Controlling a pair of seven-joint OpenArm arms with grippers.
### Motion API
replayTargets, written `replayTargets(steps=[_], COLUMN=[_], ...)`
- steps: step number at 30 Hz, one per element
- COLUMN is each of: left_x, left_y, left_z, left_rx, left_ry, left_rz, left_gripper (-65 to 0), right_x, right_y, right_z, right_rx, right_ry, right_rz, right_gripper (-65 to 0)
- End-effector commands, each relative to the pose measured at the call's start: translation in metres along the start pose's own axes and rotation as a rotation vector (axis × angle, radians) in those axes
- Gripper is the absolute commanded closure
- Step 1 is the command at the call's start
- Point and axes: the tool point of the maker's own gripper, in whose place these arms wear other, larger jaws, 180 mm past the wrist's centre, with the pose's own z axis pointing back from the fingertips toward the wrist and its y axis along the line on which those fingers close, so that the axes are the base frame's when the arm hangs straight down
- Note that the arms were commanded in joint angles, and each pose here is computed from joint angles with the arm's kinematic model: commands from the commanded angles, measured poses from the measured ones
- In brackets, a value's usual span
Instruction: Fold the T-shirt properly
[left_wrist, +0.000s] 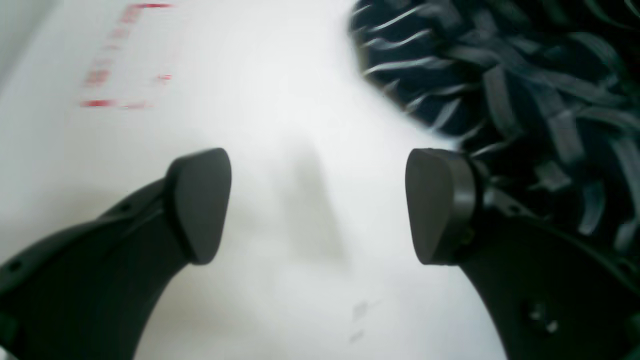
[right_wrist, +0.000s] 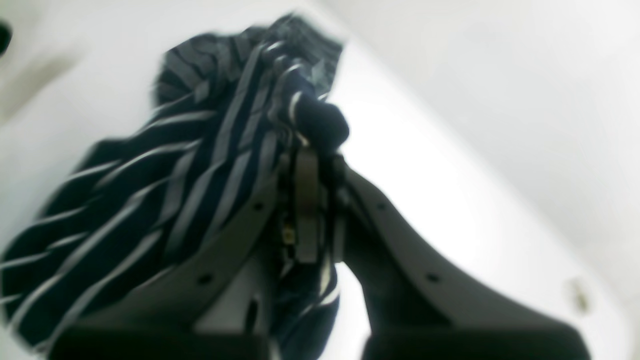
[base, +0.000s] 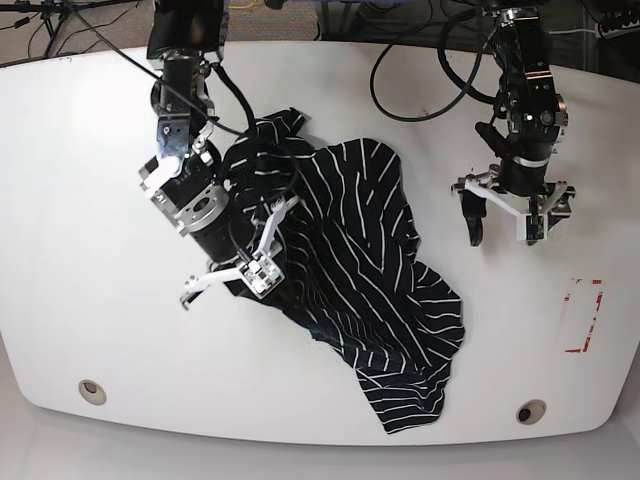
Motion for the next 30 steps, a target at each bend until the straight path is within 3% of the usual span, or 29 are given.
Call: replayTargets(steps=[1,9,20,30], left_x=[0.018,0.027,0.024,0.030], left_y=[0.005,0.011,0.013,-0.033], left_z=[-0.008,-0.048,-0.118,-0.152], left_rx=[0.003,-0.018,-0.026,-0.119], left_ry=[-0.054,-0.044,0.057,0.121], left_rz=[0.020,0.085,0.185,0.180], left_gripper=[-51.5,-51.5,-51.5,-51.5], right_x=[0.032,0.058,0.060,0.062], right_y=[-0.020,-0.048,-0.049,-0.049], right_z=[0.001,0.000,-0.002,-0.001], right_rx=[-0.036,-0.085,-0.085,-0.087], right_ry=[-0.095,-0.144,-0.136,-0.142], right_rz=[0.047,0.122,0.129,0.131], right_gripper=[0.0,0.0,0.0,0.0])
